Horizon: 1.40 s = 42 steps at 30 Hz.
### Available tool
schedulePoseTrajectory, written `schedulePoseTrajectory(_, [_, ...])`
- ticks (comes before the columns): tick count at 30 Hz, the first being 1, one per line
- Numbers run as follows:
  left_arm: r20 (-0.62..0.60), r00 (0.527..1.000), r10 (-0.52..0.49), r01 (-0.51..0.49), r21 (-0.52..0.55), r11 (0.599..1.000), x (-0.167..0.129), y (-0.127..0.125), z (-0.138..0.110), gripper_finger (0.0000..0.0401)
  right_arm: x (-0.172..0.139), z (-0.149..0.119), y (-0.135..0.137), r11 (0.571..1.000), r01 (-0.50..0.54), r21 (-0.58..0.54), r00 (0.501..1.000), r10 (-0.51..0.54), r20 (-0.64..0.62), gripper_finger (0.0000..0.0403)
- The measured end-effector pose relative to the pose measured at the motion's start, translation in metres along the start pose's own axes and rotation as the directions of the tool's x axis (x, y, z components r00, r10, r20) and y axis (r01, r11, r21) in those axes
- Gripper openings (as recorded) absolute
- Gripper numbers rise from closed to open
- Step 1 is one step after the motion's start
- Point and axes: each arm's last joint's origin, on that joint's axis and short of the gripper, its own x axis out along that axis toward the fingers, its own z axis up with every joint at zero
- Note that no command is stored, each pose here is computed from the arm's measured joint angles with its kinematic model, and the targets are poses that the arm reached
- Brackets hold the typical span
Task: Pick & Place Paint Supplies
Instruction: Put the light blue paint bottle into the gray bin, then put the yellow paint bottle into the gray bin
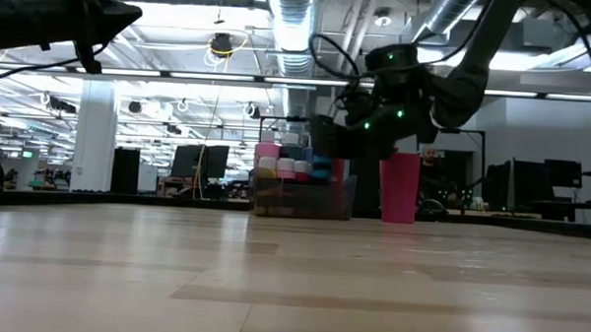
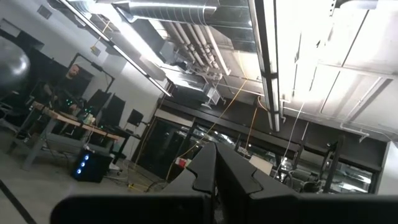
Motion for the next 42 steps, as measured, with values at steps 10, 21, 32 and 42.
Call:
schedulePoseTrajectory(10, [0.0, 1.0, 0.0, 0.0, 0.0, 1.0, 0.0, 0.0, 0.0, 0.0002, 0.014, -0.012, 0.007, 1.0, 0.014, 0.023, 1.0, -0.013, -0.018, 0.0118])
schedulePoseTrajectory(21, [0.0, 1.0, 0.0, 0.0, 0.0, 1.0, 0.0, 0.0, 0.0, 0.0002, 0.014, -0.02, 0.004, 0.998, 0.025, 0.063, 0.996, -0.019, -0.088, 0.0157])
schedulePoseTrajectory(32, [0.0, 1.0, 0.0, 0.0, 0.0, 1.0, 0.0, 0.0, 0.0, 0.0002, 0.014, -0.019, 0.004, 0.999, 0.018, 0.047, 0.996, -0.013, -0.089, 0.0195])
schedulePoseTrajectory(42, [0.0, 1.0, 0.0, 0.0, 0.0, 1.0, 0.0, 0.0, 0.0, 0.0002, 0.005, 0.013, 0.004, 0.999, 0.0, 0.054, 1.0, 0.001, -0.018, 0.0269])
